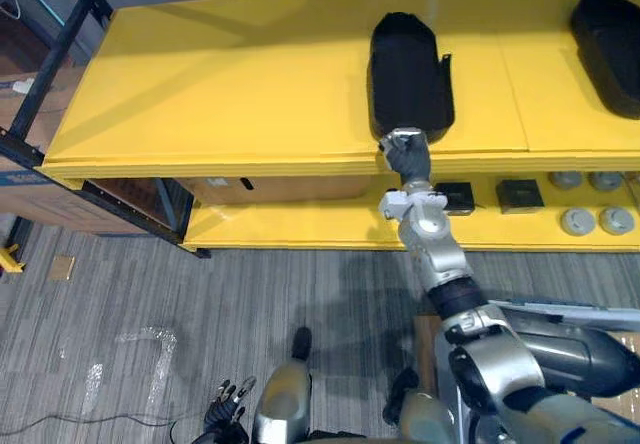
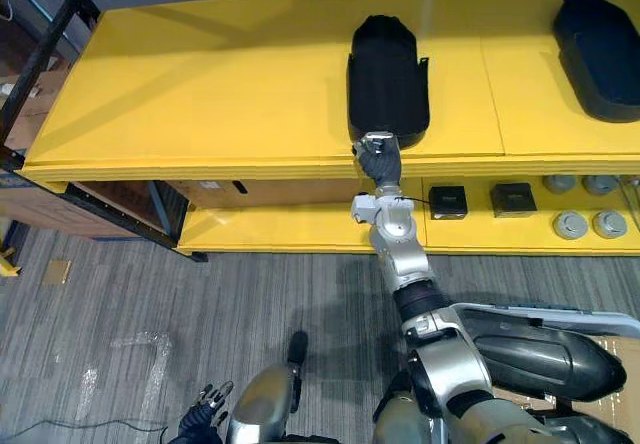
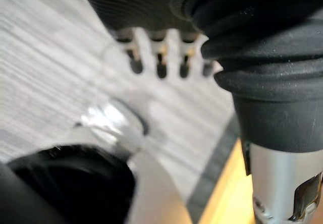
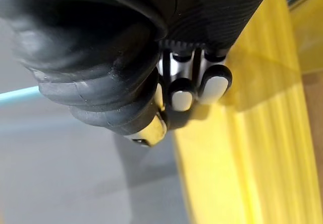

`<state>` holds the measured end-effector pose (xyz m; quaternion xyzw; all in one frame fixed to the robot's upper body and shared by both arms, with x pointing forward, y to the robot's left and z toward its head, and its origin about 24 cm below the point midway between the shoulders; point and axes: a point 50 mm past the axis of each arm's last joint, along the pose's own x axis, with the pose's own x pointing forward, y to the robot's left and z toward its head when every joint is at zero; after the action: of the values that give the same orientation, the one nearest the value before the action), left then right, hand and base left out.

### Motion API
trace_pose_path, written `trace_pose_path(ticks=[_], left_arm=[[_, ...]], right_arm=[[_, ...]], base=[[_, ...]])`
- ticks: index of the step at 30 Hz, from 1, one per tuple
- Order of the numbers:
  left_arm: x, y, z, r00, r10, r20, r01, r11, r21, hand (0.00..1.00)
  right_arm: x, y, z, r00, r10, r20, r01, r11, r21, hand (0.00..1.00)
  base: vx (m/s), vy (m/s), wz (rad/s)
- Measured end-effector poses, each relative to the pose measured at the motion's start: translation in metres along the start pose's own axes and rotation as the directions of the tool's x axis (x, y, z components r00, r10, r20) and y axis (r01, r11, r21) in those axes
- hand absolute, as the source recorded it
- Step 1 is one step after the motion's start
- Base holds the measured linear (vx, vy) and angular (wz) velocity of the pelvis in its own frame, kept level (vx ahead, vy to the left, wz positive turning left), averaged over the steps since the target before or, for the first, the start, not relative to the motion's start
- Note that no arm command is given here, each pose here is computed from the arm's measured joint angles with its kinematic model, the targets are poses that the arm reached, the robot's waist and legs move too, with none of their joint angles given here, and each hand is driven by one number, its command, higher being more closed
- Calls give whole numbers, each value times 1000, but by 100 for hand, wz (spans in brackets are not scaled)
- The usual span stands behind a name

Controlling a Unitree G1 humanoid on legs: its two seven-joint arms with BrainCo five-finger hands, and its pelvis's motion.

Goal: Walk over and take plastic housings, then place them on the shelf

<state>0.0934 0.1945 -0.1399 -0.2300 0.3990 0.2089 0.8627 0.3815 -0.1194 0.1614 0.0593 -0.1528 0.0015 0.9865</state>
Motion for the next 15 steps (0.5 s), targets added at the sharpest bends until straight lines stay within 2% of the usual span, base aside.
trace_pose_path(ticks=[9,15], left_arm=[[4,-10,3,1000,-26,7,26,999,-39,0],[5,-20,-1,998,-67,-13,67,998,-15,0]], right_arm=[[27,-27,34,994,-76,78,82,994,-72,100],[38,-48,55,982,-142,122,153,985,-82,100]], base=[[-9,-1,10],[-4,0,1]])
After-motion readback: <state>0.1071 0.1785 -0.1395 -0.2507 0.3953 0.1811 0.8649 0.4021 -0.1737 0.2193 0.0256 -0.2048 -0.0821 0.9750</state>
